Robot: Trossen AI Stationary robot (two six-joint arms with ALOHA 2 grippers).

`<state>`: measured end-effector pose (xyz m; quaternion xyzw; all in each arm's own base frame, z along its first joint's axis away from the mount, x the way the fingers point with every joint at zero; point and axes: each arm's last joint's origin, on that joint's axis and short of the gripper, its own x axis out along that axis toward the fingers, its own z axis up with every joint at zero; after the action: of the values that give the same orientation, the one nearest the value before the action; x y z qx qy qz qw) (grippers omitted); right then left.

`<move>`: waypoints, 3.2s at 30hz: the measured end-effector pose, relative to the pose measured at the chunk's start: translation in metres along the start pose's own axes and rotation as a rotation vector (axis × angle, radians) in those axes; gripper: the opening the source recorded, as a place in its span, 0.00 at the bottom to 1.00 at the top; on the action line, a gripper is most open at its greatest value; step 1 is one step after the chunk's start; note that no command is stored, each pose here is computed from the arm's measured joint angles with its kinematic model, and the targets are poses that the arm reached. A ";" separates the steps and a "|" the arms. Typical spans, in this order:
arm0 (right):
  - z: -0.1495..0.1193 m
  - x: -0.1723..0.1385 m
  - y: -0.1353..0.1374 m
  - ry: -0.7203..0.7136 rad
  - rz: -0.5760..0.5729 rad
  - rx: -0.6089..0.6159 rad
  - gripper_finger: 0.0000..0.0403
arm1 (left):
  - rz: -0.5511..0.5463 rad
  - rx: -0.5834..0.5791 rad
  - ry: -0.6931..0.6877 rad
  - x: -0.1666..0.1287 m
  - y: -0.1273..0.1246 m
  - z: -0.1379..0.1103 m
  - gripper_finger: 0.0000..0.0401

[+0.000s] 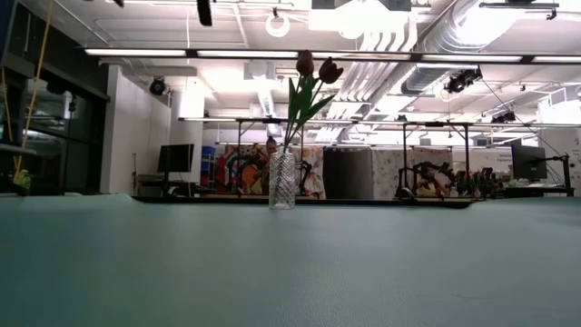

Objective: Sort flowers into vase by color
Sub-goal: Return to Home Position

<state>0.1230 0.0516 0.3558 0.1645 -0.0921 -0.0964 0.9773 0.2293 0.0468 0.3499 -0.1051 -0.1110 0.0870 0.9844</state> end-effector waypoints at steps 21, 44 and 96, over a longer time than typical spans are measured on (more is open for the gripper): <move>-0.019 0.074 -0.056 0.084 -0.095 0.233 0.00 | -0.198 -0.229 -0.178 -0.100 0.038 -0.115 0.00; -0.019 0.005 -0.061 0.380 -0.039 0.144 0.00 | 0.004 -0.577 0.083 -0.116 0.048 -0.153 0.00; -0.129 -0.017 -0.093 0.201 0.378 -0.032 0.00 | -0.268 -0.431 -0.372 -0.179 0.023 -0.088 0.00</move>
<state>0.1192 0.0083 0.2016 0.1377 -0.0222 0.1041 0.9847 0.0751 0.0175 0.2251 -0.2782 -0.3181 -0.0511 0.9049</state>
